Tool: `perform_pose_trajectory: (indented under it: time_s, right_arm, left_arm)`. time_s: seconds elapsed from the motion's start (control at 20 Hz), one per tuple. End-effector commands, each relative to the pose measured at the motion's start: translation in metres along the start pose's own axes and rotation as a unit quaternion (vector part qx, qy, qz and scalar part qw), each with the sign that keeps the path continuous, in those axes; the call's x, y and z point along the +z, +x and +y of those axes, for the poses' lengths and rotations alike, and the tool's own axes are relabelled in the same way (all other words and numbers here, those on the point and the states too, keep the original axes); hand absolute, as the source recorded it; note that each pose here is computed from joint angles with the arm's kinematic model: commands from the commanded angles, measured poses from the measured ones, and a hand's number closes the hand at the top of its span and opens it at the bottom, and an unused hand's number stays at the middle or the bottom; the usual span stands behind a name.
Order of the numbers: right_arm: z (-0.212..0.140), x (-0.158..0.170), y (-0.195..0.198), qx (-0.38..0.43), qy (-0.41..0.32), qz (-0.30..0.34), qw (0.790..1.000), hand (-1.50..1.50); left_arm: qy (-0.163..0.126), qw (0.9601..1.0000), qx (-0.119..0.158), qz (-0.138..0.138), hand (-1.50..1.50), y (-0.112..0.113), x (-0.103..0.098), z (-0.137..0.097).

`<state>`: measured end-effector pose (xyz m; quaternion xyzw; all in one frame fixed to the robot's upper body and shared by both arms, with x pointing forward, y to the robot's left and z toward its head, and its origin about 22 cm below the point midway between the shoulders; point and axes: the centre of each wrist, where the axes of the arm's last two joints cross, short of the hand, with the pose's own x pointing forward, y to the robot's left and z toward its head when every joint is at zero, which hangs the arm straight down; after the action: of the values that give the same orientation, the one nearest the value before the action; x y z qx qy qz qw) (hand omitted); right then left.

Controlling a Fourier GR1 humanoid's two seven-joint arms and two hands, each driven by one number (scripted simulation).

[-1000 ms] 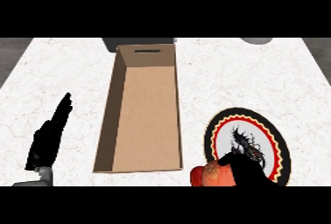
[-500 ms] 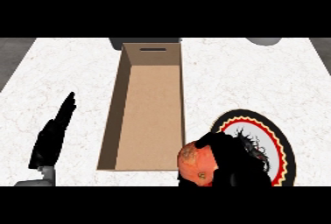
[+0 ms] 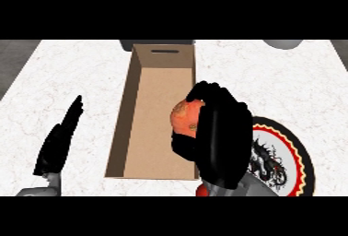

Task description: Pick the squash from the plate and place it in the cardboard box

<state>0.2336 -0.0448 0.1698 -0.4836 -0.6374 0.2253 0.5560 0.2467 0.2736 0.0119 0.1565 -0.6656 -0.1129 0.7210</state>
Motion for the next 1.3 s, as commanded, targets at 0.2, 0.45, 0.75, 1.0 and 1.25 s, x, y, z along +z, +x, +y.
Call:
perform_pose_trajectory:
  time_s: [0.2, 0.45, 0.75, 1.0, 1.25]
  right_arm:
    - [0.042, -0.066, 0.020, -0.002, 0.052, 0.133, 0.990, 1.50]
    - [0.064, -0.087, 0.010, -0.024, 0.070, 0.184, 0.980, -1.50]
    - [0.085, -0.108, 0.013, -0.051, 0.072, 0.178, 0.980, -1.50]
    - [0.087, -0.109, 0.009, -0.147, -0.017, 0.162, 0.976, -1.50]
    - [0.074, -0.120, -0.001, -0.252, -0.105, 0.165, 0.948, -1.50]
  left_arm:
    - [-0.006, 1.0000, 0.001, 0.000, 0.00, -0.001, -0.004, -0.003]
    - [-0.001, 1.0000, 0.003, -0.003, 0.00, 0.011, -0.013, -0.005]
    - [-0.012, 0.9999, 0.008, -0.001, 0.00, 0.011, -0.009, -0.011]
    - [-0.007, 1.0000, 0.006, -0.001, 0.00, 0.005, -0.003, -0.005]
    - [0.017, 0.9998, 0.003, 0.001, 0.00, 0.002, 0.001, -0.004]
